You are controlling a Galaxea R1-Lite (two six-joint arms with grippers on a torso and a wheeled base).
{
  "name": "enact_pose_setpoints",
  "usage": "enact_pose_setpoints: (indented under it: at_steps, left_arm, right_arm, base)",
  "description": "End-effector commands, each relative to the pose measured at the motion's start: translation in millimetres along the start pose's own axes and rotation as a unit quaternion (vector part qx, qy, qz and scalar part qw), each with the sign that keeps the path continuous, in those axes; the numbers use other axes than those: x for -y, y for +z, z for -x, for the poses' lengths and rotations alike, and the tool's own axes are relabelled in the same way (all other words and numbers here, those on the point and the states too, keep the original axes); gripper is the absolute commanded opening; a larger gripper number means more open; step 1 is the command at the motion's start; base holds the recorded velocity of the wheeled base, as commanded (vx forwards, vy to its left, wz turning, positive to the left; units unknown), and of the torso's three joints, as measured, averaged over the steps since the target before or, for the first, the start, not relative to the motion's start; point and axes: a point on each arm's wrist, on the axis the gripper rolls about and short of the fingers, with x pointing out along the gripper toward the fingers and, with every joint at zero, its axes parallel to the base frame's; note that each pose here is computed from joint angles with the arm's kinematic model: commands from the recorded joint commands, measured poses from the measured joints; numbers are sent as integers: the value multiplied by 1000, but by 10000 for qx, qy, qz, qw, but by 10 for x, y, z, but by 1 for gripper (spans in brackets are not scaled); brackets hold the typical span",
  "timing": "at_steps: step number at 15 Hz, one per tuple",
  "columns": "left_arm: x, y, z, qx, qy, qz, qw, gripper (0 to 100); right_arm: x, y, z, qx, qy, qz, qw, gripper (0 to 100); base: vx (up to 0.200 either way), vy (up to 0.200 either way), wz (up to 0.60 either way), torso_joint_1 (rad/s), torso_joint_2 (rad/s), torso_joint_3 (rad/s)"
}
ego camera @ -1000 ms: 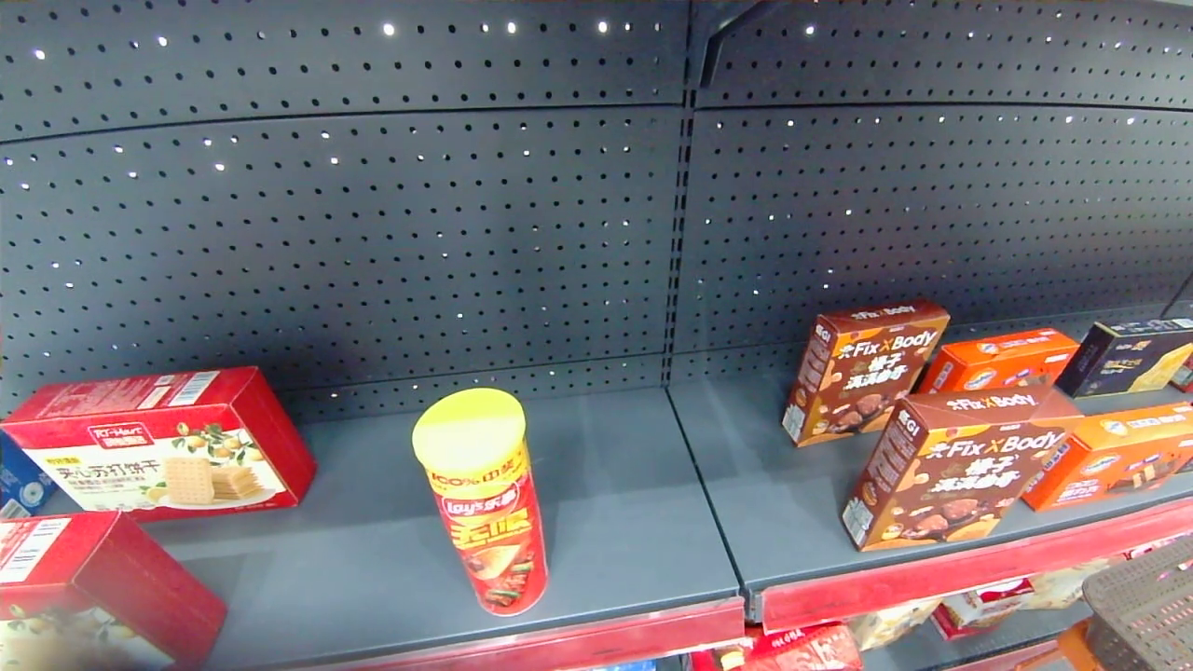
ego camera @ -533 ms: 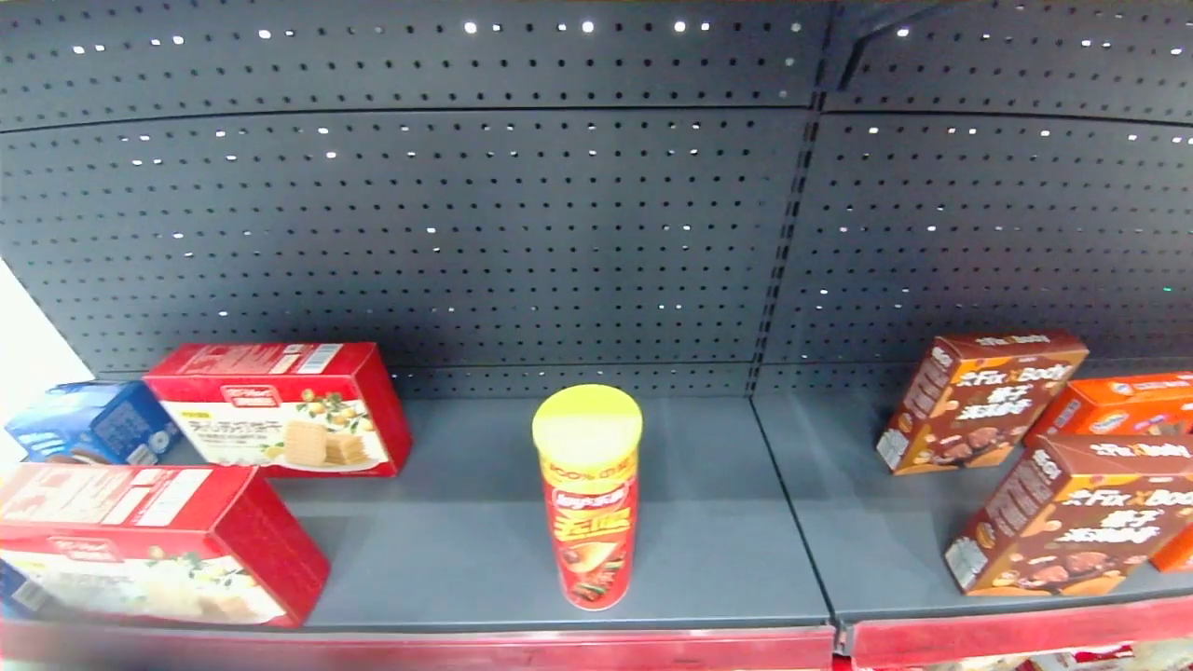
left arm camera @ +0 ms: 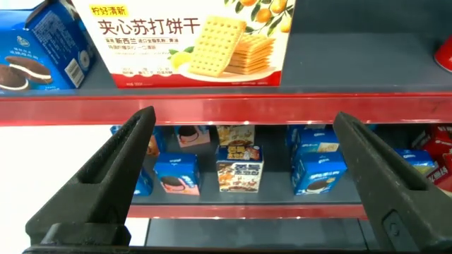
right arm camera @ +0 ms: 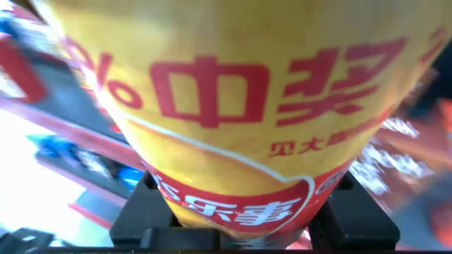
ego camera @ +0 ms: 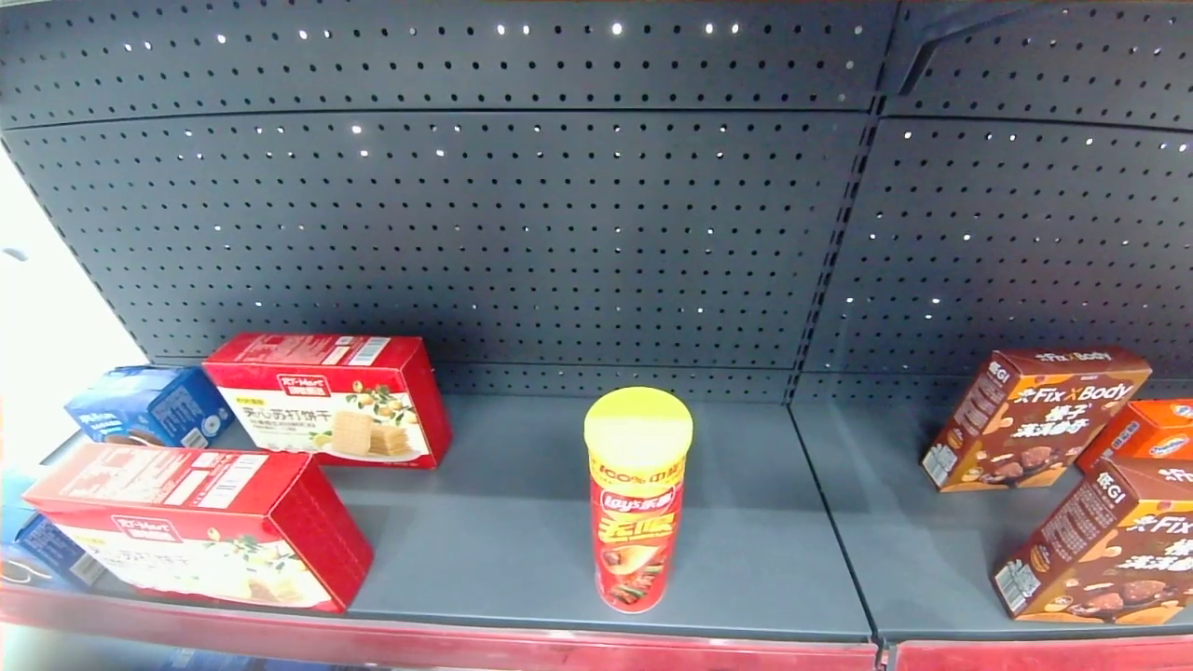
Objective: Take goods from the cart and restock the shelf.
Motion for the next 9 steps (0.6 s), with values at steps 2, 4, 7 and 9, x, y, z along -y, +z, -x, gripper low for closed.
enact_pose_setpoints:
  at_steps: [2, 4, 7, 9]
  left_arm:
    - [0, 0, -1, -4, 0, 1, 10000, 100]
    - [0, 1, -2, -12, 0, 0, 10000, 100]
    - [0, 0, -1, -4, 0, -7, 10000, 100]
    - [0, 1, -2, -12, 0, 0, 10000, 100]
  right_arm:
    - [48, 53, -292, -272, 420, -39, 9987, 0]
    - [67, 69, -533, -420, 667, -40, 9969, 0]
    - [23, -52, -853, -608, 1194, -31, 9910, 0]
    - [-15, -153, -1069, -676, 1399, -21, 9879, 0]
  base:
    - [0, 0, 0, 0, 0, 0]
    - [0, 0, 0, 0, 0, 0]
    - [0, 0, 0, 0, 0, 0]
    - [0, 0, 0, 0, 0, 0]
